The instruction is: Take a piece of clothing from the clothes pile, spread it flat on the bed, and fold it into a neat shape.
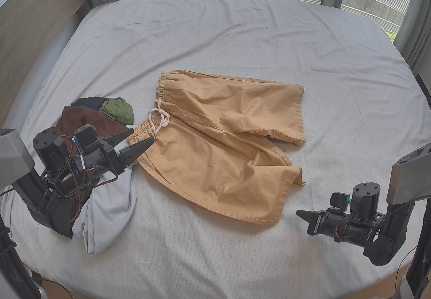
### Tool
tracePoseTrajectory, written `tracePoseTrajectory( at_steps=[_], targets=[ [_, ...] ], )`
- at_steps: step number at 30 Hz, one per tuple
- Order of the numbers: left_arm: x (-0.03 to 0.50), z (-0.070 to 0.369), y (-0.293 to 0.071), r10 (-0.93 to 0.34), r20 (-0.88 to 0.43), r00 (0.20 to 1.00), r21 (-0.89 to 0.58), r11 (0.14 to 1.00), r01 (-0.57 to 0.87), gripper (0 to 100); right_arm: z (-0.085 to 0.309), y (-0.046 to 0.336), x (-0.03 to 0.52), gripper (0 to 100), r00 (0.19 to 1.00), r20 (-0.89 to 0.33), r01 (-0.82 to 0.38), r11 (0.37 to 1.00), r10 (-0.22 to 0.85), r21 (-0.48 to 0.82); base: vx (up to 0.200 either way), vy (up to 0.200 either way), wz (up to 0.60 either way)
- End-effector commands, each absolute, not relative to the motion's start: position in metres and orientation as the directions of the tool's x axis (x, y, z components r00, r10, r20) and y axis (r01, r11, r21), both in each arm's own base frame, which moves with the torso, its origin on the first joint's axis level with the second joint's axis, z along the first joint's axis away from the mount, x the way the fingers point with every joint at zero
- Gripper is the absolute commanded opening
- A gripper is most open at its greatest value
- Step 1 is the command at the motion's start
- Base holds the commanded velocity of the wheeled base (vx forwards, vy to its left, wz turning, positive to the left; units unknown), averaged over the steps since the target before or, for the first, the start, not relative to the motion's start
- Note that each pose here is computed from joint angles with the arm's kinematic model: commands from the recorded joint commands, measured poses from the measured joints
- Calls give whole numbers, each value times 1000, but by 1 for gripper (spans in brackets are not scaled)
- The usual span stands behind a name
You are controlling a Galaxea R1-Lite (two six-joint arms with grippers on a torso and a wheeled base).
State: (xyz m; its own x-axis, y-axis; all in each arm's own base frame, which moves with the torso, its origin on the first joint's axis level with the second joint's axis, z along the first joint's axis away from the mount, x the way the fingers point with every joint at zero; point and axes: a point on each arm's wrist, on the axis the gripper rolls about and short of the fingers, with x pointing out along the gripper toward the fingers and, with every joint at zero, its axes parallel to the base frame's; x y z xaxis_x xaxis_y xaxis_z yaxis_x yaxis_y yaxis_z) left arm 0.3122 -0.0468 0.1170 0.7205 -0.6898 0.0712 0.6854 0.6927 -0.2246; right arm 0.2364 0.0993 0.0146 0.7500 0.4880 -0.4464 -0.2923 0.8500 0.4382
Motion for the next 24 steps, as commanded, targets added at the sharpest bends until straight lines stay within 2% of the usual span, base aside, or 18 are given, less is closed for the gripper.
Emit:
tracePoseTrajectory(
  at_steps=[1,14,20,24],
  targets=[
    [312,117,-47,-690,73,720,-223,692,686,100,10,96,248,100,778,-421,-275,855,467,439,0,0,0],
    [313,119,-47,-690,78,719,-220,692,688,100,27,112,298,100,863,-238,-240,777,445,583,0,0,0],
    [313,119,-47,-689,78,720,-220,693,687,100,19,116,310,100,866,-231,-219,752,443,621,0,0,0],
    [313,119,-47,-689,78,720,-220,693,687,100,22,117,319,100,876,-203,-202,715,437,670,0,0,0]
  ],
)
